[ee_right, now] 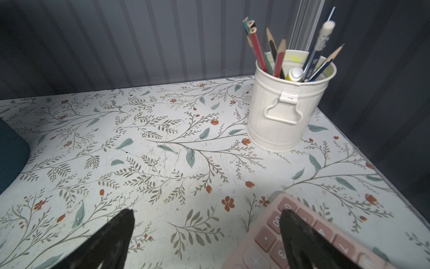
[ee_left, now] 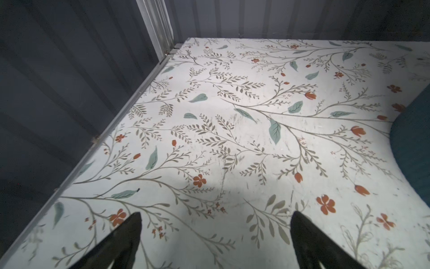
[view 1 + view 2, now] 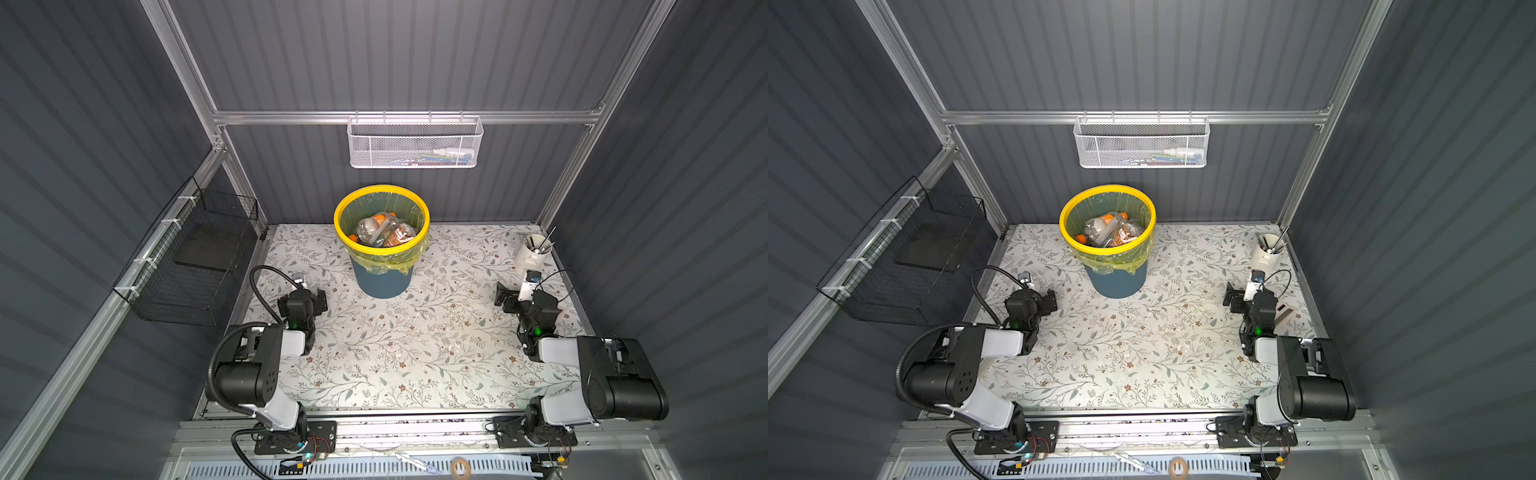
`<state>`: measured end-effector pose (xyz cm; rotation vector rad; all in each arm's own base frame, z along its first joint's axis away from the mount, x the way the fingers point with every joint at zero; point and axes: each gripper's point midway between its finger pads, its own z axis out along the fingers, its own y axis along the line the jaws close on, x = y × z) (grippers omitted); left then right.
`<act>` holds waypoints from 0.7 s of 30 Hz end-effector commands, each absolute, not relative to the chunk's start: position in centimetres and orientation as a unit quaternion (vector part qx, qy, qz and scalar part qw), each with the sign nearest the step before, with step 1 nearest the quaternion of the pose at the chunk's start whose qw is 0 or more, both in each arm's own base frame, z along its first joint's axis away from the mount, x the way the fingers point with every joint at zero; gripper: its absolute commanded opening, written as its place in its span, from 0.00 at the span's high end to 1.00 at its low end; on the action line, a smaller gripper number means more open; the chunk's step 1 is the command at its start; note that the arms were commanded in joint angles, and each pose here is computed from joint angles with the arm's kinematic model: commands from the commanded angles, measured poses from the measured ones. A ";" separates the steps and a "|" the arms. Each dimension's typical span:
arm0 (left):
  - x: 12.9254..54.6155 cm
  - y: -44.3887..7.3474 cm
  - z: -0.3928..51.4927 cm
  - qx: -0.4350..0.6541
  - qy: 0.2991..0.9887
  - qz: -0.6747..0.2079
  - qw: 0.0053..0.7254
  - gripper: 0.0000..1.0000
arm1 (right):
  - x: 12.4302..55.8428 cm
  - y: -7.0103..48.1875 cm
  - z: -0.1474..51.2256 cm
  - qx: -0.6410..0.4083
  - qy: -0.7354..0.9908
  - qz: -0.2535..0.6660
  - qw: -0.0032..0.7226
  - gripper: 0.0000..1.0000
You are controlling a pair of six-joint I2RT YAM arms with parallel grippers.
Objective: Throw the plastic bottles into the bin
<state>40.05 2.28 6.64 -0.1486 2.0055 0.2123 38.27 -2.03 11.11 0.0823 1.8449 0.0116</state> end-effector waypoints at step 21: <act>41.8 -0.3 6.2 -0.003 0.839 0.027 0.543 0.01 | 38.7 -2.1 12.0 0.038 0.787 0.010 0.615 0.01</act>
